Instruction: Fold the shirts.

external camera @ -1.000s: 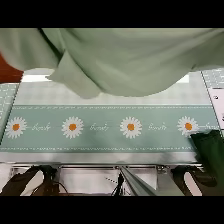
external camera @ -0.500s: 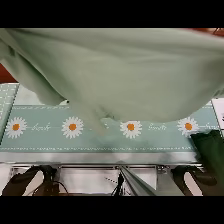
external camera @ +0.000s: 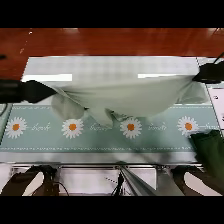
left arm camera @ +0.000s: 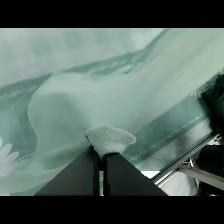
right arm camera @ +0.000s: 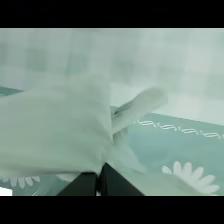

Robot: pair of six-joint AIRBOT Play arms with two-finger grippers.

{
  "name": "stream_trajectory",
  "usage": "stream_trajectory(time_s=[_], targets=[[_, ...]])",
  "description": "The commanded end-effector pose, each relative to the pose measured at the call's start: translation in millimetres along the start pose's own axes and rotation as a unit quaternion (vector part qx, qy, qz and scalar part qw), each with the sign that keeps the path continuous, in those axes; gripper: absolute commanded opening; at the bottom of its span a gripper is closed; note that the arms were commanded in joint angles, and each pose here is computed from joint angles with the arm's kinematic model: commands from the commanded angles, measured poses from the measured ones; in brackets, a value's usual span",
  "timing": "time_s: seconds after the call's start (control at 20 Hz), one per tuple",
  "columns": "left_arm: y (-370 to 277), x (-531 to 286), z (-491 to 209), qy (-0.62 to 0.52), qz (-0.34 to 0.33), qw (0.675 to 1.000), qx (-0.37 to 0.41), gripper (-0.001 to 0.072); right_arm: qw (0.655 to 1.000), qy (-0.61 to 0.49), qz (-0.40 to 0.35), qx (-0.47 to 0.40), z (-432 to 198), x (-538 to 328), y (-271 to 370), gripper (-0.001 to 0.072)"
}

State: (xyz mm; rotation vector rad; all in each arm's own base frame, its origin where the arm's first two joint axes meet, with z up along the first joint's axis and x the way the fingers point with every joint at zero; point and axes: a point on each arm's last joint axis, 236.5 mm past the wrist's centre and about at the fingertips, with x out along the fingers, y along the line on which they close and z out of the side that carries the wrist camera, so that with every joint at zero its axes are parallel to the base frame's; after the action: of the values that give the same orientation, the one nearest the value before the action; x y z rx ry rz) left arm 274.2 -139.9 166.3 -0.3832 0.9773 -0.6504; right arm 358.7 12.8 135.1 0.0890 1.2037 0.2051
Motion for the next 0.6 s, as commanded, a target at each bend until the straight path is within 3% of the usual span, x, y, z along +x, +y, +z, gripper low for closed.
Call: stream_trajectory(time_s=[0.0, 0.4, 0.45, 0.55], targets=[[30.3, 44.5, -23.4, 0.014, 0.008, 0.999, -0.04, 0.0028, 0.997, 0.057, 0.026, 0.035, 9.5, 73.7, -12.3, 0.0026], [41.8, 97.2, -42.4, 0.07, 0.001, 0.996, -0.056, 0.0028, 0.99, 0.037, 0.088, 0.107, 39.5, 130.4, -0.3, 0.0027], [42.5, 101.8, -43.0, 0.073, 0.001, 0.996, -0.056, 0.0028, 0.99, 0.036, 0.088, 0.106, 40.1, 130.7, -0.5, 0.0054], [41.9, 105.1, -46.4, 0.081, -0.001, 0.995, -0.056, 0.0028, 0.99, 0.043, 0.1, 0.093, 35.5, 123.8, 5.1, 0.0323]])
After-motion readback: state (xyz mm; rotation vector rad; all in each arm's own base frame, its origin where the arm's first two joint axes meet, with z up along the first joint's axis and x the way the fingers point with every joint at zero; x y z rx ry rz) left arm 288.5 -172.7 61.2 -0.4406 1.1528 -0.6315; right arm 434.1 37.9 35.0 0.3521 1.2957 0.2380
